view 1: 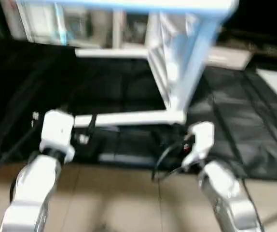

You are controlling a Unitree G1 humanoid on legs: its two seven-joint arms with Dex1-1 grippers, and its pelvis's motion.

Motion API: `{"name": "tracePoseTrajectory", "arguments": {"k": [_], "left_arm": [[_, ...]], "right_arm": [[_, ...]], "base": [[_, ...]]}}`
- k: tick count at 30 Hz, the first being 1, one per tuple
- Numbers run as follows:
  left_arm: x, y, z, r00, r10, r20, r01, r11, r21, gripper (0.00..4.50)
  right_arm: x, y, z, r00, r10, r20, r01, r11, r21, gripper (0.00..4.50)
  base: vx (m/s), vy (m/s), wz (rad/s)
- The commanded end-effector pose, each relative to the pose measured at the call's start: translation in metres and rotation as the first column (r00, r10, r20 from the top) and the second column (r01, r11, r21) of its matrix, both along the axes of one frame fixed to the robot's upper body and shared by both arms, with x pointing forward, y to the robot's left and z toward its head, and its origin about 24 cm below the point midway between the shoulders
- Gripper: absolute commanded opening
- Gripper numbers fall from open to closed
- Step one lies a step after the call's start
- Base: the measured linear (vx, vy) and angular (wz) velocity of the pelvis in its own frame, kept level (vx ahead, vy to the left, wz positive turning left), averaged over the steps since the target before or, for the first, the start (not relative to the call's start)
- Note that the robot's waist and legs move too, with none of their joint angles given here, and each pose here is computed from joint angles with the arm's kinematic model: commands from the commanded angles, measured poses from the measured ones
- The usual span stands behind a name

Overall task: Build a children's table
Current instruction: Flip table

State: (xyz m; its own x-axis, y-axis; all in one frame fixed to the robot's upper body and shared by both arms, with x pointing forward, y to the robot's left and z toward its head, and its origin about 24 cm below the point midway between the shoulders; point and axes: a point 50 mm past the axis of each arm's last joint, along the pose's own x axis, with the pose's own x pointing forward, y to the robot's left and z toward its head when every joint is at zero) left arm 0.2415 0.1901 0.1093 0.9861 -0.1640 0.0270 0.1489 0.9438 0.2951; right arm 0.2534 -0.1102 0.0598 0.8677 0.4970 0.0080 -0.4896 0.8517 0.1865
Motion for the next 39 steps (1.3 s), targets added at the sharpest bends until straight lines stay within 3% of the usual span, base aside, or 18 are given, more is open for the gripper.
{"name": "tracePoseTrajectory", "arguments": {"k": [1, 4, 7, 12, 16, 22, 28, 31, 32, 34, 35, 36, 37, 38, 39], "left_arm": [[0.003, -0.005, 0.003, 1.0, -0.013, 0.004, 0.013, 1.0, -0.013, 4.5], [0.008, -0.008, 0.002, 1.0, 0.01, 0.015, -0.01, 1.0, 0.004, 4.5], [0.013, -0.014, 0.001, 1.0, 0.011, 0.02, -0.01, 0.999, -0.048, 4.5], [0.016, -0.011, -0.002, 0.998, 0.056, -0.012, -0.057, 0.994, -0.092, 4.5], [0.017, -0.009, 0.001, 0.998, 0.055, 0.013, -0.053, 0.993, -0.103, 4.5], [0.016, -0.017, 0.003, 1.0, 0.003, 0.021, -0.001, 0.995, -0.098, 4.5], [0.019, -0.025, 0.007, 0.999, -0.016, 0.046, 0.02, 0.996, -0.09, 4.5], [0.02, -0.027, 0.016, 0.995, -0.057, 0.081, 0.066, 0.992, -0.112, 4.5], [0.018, -0.032, 0.03, 0.975, -0.169, 0.145, 0.18, 0.982, -0.063, 4.5], [0.012, -0.04, 0.042, 0.921, -0.346, 0.177, 0.334, 0.938, 0.094, 4.5], [0.012, -0.04, 0.043, 0.916, -0.366, 0.166, 0.346, 0.928, 0.135, 4.5], [0.016, -0.036, 0.051, 0.903, -0.418, 0.095, 0.363, 0.863, 0.351, 4.5], [0.016, -0.036, 0.052, 0.902, -0.42, 0.094, 0.363, 0.859, 0.361, 4.5], [0.019, -0.033, 0.061, 0.892, -0.441, 0.095, 0.356, 0.817, 0.454, 4.5], [0.024, -0.03, 0.073, 0.891, -0.434, 0.137, 0.315, 0.805, 0.502, 4.5]], "right_arm": [[0.003, -0.003, 0.004, 0.999, -0.025, 0.019, 0.025, 1.0, -0.003, 4.47], [0.003, -0.007, 0.005, 0.999, -0.044, 0.019, 0.044, 0.999, -0.025, 4.47], [0.003, -0.01, 0.004, 0.997, -0.071, 0.006, 0.071, 0.997, -0.008, 4.47], [0.002, -0.01, 0.007, 0.999, -0.053, 0.012, 0.053, 0.999, -0.009, 4.47], [0.003, -0.011, 0.007, 0.998, -0.058, 0.008, 0.058, 0.998, -0.006, 4.47], [0.006, -0.017, 0.007, 0.996, -0.092, 0.003, 0.092, 0.995, -0.034, 4.47], [0.012, -0.022, 0.015, 0.993, -0.115, 0.034, 0.115, 0.993, -0.007, 4.47], [0.012, -0.022, 0.017, 0.993, -0.109, 0.04, 0.109, 0.994, -0.006, 4.47], [0.013, -0.021, 0.019, 0.994, -0.098, 0.05, 0.098, 0.995, 0.005, 4.47], [0.014, -0.018, 0.021, 0.995, -0.085, 0.057, 0.084, 0.996, 0.022, 4.47], [0.014, -0.018, 0.021, 0.995, -0.082, 0.057, 0.081, 0.996, 0.023, 4.47], [0.015, -0.015, 0.02, 0.996, -0.067, 0.054, 0.065, 0.998, 0.025, 4.47], [0.015, -0.015, 0.02, 0.996, -0.066, 0.053, 0.065, 0.998, 0.025, 4.47], [0.016, -0.014, 0.019, 0.997, -0.065, 0.047, 0.063, 0.998, 0.026, 4.47], [0.017, -0.012, 0.017, 0.997, -0.063, 0.038, 0.062, 0.998, 0.028, 4.47]], "base": [[-0.057, 0.041, -0.08], [-0.051, 0.092, 0.06], [0.004, 0.137, 0.6], [0.007, 0.034, 0.3], [-0.038, -0.096, -0.06], [0.006, 0.008, -0.01], [0.088, 0.067, -0.14], [0.118, 0.032, -0.05], [0.117, 0.026, -0.06], [0.095, 0.016, -0.08], [0.0, 0.0, 0.0], [0.0, 0.0, 0.0], [0.0, 0.0, 0.0], [-0.075, -0.021, 0.0], [-0.075, -0.021, 0.0]]}}
